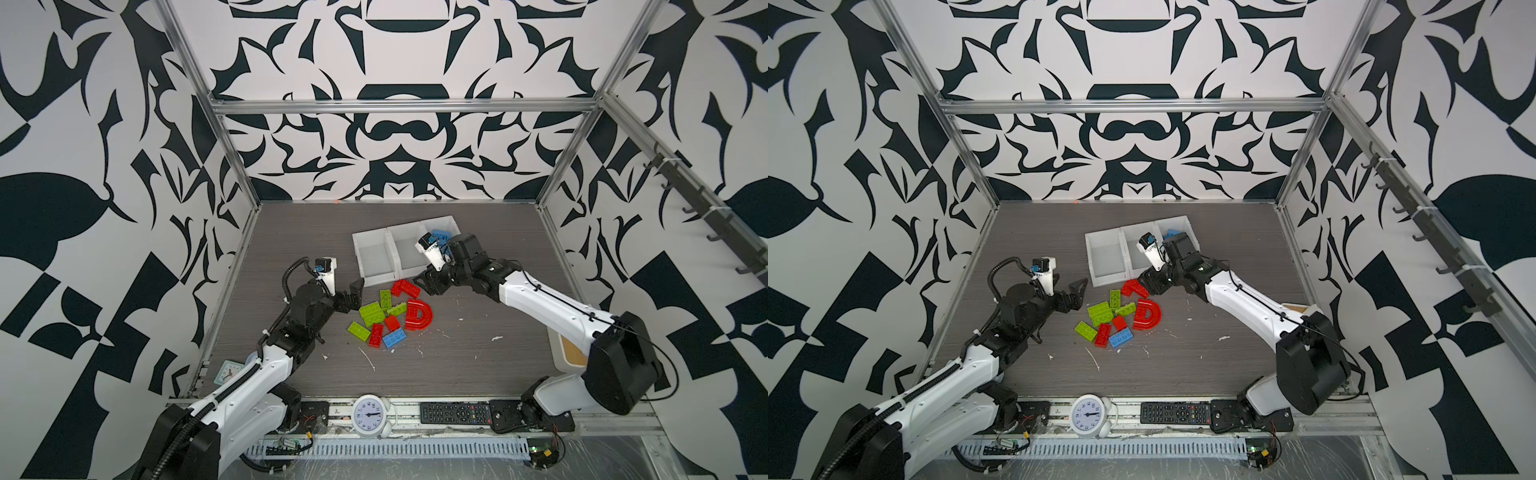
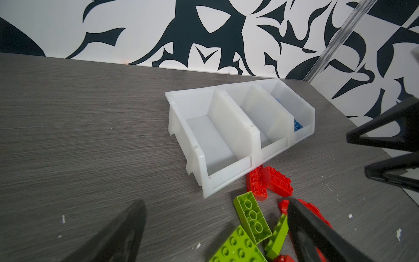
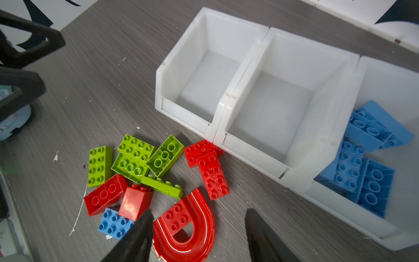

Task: Sort the legos into containers by color
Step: 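Move the right gripper back down toward the red bricks beside the bin, then lower the right gripper onto the red 2x4 brick and grasp it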

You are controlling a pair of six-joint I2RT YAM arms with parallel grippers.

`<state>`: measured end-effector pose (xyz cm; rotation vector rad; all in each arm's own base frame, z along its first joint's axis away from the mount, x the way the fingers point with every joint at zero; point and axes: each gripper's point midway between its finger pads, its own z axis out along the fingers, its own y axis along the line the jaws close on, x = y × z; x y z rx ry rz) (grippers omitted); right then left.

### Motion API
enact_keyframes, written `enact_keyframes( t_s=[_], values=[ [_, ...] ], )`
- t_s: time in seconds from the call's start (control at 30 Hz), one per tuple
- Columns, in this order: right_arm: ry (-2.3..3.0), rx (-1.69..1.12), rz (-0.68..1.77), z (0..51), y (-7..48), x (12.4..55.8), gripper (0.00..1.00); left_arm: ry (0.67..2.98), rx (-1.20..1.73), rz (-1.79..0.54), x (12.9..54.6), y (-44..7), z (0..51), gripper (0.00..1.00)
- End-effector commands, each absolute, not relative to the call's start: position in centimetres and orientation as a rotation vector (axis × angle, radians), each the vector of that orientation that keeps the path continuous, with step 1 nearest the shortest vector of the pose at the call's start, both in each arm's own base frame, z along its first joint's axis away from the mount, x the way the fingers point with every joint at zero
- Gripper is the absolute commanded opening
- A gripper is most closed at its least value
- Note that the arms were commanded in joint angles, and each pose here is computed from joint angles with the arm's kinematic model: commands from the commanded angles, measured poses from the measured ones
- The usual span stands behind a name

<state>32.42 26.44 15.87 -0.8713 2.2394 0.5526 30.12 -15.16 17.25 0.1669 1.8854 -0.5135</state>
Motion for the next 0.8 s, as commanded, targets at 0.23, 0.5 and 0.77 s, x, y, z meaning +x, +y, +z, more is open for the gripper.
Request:
enact_keyframes(
  t_s=[0.23,0.5,0.77],
  values=[
    [2.26,-0.971,0.487,12.8,28.3,33.1,0.67,1.864,0.166,-0.498,30.2,-14.9,17.7,0.99],
    [2.309,-1.039,0.379,10.0,29.3,33.6,0.66,1.868,0.167,-0.504,30.1,-15.0,17.5,0.99],
    [2.319,-1.022,0.327,8.8,29.6,35.1,0.62,1.861,0.165,-0.512,30.0,-15.0,17.8,0.99]
  ],
)
